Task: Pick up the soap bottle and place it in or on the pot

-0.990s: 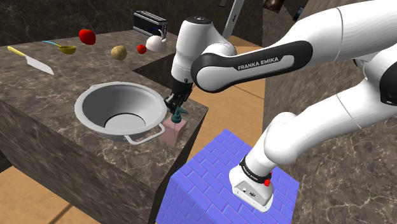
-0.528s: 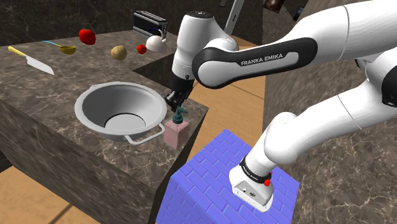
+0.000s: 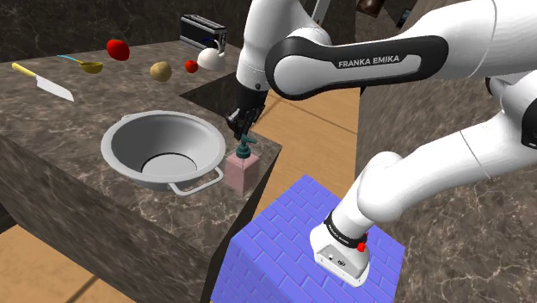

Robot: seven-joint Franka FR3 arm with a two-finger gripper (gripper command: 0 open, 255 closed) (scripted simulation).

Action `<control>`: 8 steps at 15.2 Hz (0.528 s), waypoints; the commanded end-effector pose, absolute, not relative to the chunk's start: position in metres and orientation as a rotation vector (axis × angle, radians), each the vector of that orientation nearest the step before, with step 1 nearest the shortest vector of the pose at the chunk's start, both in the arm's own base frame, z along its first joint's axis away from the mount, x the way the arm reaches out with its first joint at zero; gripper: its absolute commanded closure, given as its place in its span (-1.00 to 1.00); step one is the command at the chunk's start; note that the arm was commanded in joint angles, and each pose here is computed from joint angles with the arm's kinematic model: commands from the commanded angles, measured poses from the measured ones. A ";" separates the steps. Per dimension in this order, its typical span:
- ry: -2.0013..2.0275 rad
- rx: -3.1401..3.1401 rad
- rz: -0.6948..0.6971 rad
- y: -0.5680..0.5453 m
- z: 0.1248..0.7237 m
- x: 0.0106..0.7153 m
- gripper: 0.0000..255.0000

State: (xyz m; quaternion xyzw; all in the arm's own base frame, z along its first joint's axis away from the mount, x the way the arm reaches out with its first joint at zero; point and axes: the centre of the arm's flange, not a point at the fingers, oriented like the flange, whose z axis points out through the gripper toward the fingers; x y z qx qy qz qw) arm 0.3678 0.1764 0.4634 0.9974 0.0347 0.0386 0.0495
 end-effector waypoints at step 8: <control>0.106 3.038 0.117 0.176 0.512 0.368 1.00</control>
